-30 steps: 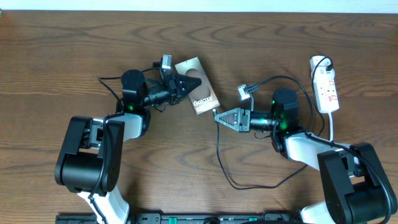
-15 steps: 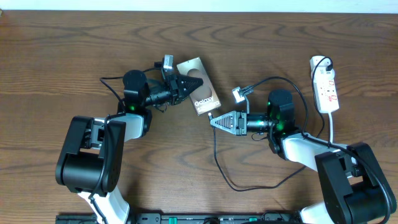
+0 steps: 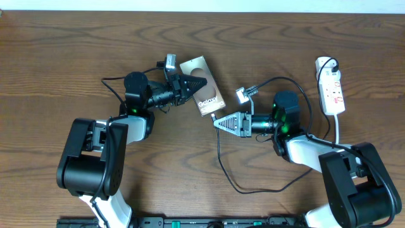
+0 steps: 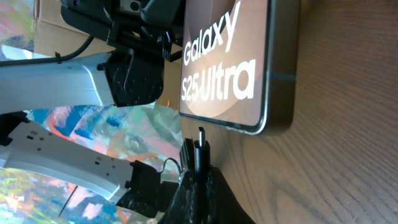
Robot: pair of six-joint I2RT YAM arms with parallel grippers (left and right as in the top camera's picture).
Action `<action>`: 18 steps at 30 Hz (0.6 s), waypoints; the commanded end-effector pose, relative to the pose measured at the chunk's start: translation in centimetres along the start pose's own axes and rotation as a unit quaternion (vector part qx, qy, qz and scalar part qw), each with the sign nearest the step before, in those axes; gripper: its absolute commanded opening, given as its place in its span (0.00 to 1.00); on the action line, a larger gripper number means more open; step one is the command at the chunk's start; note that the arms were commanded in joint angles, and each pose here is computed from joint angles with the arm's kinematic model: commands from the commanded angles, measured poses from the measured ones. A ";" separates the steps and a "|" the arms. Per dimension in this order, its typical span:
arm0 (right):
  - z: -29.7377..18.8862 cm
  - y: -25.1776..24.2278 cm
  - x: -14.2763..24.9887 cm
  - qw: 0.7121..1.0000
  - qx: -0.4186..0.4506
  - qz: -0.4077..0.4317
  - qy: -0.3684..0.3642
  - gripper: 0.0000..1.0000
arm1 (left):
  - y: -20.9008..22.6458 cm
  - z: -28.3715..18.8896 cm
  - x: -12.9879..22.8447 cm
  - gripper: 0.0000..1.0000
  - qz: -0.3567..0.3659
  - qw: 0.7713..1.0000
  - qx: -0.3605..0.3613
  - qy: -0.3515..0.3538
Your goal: Plug charger to phone and switch on socket
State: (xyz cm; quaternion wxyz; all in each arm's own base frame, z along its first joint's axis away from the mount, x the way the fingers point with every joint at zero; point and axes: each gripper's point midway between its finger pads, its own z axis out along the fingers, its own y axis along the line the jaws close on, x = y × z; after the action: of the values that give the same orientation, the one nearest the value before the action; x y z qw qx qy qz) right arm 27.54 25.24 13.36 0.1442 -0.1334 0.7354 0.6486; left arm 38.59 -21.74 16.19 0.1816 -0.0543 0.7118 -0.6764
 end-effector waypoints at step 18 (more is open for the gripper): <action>-0.4 -0.3 -1.0 1.000 0.005 -0.002 -0.013 0.01 | -1.4 0.2 0.0 0.07 0.019 1.000 0.014 0.010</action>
State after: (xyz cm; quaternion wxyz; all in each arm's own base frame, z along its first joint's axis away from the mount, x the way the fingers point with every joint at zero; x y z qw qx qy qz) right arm 27.86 24.91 13.31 0.1478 -0.1276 0.7370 0.6471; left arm 38.54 -21.76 16.19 0.1803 -0.0532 0.7118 -0.6768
